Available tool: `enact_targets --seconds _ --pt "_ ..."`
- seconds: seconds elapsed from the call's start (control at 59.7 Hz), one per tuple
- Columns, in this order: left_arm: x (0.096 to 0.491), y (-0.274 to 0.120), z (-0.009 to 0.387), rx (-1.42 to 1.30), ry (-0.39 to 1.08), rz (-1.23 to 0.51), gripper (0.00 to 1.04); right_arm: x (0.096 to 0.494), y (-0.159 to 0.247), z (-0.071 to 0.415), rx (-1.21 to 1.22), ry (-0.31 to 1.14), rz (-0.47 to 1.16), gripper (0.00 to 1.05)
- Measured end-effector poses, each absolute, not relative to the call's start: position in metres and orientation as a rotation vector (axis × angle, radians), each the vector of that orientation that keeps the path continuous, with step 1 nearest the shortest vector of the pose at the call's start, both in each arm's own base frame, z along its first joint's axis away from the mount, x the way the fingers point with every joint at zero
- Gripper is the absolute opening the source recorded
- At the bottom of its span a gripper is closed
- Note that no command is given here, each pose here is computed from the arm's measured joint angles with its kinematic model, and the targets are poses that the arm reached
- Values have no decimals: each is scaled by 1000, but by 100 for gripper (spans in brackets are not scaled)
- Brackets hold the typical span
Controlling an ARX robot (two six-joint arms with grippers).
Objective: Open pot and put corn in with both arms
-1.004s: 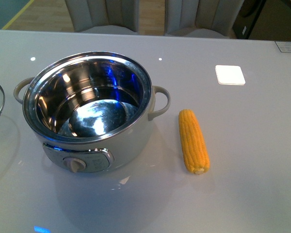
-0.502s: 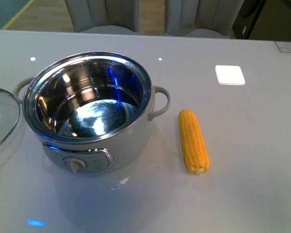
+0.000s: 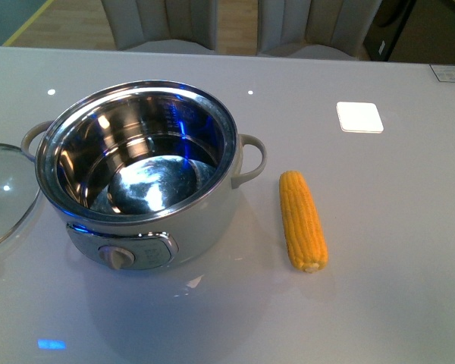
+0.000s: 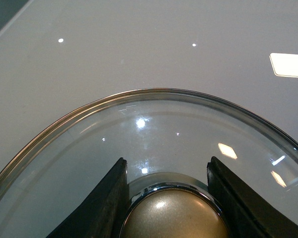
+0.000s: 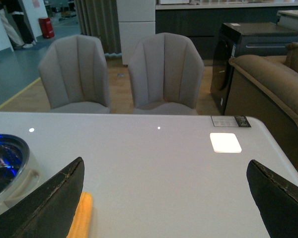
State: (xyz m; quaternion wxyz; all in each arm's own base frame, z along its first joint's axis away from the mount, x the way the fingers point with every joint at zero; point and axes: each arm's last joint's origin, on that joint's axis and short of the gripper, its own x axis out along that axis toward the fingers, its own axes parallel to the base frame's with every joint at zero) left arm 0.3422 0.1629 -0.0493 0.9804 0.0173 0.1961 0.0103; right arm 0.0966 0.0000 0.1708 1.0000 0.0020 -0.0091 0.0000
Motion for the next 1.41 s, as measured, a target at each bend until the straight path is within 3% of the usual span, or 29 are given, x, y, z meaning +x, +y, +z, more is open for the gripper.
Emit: enact_targets --seconds 0.703,1.088,1.406 --pt "342 162 -61 26 361 19 42 97 0 171 4 -18 0 96" --pt "339 162 -42 63 339 42 99 97 0 171 4 -18 0 96" --pt "325 158 25 107 232 32 98 97 0 171 4 -18 0 96"
